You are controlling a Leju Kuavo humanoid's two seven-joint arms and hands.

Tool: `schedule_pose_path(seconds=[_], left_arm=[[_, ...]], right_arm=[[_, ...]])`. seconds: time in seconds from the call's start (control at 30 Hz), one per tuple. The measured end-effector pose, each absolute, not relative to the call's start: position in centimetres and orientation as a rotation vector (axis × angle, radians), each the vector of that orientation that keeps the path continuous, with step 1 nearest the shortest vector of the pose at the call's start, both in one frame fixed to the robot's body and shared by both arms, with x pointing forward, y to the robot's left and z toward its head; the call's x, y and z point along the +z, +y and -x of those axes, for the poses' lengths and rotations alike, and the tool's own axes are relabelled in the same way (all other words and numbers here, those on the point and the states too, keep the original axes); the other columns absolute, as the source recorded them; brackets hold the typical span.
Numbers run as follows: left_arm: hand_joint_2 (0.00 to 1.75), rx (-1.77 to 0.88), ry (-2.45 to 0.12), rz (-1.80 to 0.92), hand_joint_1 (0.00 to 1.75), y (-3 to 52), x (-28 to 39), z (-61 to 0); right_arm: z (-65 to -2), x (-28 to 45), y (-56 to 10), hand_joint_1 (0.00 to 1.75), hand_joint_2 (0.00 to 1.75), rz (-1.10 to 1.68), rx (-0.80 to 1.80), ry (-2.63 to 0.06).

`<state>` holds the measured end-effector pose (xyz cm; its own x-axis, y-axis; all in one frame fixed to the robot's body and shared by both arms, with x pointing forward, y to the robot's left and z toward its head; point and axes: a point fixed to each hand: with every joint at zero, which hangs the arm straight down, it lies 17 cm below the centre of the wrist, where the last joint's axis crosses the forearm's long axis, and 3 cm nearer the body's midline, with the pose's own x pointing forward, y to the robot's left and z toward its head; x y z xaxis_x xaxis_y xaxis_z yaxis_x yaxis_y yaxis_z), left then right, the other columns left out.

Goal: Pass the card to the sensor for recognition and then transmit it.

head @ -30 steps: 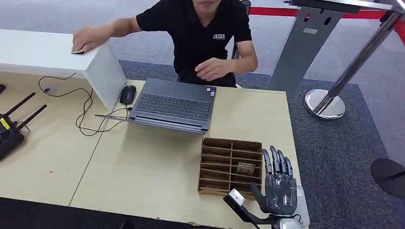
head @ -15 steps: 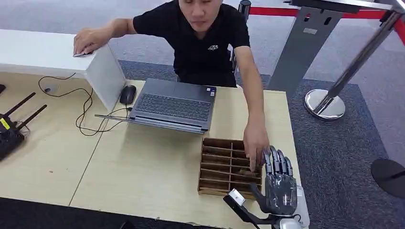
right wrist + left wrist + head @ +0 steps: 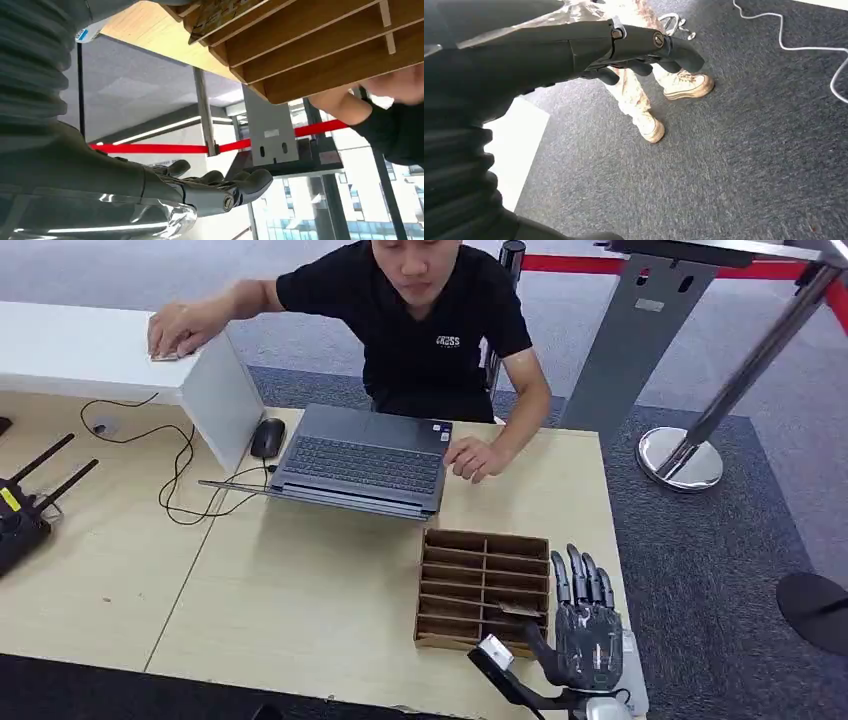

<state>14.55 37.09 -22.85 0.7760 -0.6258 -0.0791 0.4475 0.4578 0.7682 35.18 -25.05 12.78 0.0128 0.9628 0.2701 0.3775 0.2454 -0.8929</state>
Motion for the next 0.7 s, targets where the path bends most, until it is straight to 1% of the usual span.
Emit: schedule_pose_path(seconds=[0.7], left_arm=[[1.75, -0.678, -0.234, -0.874, 0.00, 37.06, -22.80, -14.69]], right_arm=[[-35.55, 12.53, -24.81, 0.00, 1.75, 1.280, 0.745, -1.540]])
